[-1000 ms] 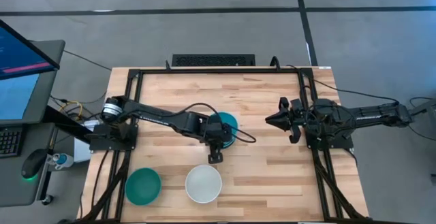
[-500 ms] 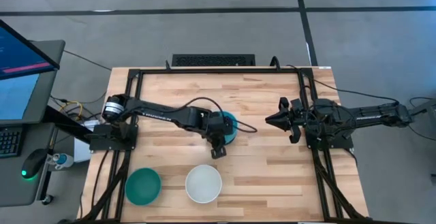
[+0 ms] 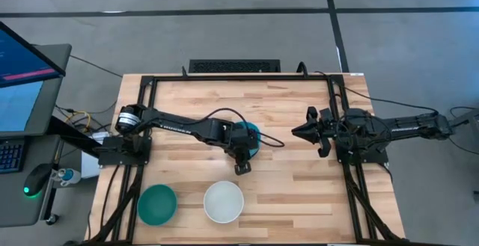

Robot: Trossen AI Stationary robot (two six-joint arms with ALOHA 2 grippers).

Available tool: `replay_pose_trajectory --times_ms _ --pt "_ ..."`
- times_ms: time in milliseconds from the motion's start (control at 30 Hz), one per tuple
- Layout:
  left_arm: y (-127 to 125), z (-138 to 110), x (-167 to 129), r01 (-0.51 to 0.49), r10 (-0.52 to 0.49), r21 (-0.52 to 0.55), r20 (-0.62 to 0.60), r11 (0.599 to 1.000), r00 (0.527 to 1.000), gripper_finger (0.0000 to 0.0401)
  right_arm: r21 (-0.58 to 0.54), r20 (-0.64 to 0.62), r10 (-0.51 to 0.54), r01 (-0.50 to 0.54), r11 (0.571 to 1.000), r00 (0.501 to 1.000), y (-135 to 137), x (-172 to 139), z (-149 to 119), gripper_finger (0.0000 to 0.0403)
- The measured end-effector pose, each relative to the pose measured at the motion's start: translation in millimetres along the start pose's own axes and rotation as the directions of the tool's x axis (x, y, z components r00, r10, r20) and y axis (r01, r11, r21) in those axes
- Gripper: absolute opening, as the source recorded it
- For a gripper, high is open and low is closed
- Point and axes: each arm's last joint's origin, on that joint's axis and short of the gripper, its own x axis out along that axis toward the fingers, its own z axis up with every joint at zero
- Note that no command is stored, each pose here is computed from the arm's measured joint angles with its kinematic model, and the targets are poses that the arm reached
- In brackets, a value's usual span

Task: Nest bowls inside each other
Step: Stack the blue bowl on top of the light blue bowl, then stack the white bowl on top of the blue bowl

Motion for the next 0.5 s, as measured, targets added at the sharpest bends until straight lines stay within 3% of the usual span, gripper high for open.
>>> replay_pose_trajectory --times_ms 233,500 --pt "-4.1 14.8 -17.8 0.003 -0.005 0.043 0.041 0.999 0.999 0.0094 0.010 -0.004 -0.001 0.001 1.000 1.000 -0.1 0.1 -0.4 0.0068" --pt "-12.4 28.1 -60.8 -0.004 0.005 0.102 -0.014 0.995 1.000 0.0094 0.049 -0.013 0.021 -0.020 0.999 1.000 2.1 0.2 -1.3 0.0068"
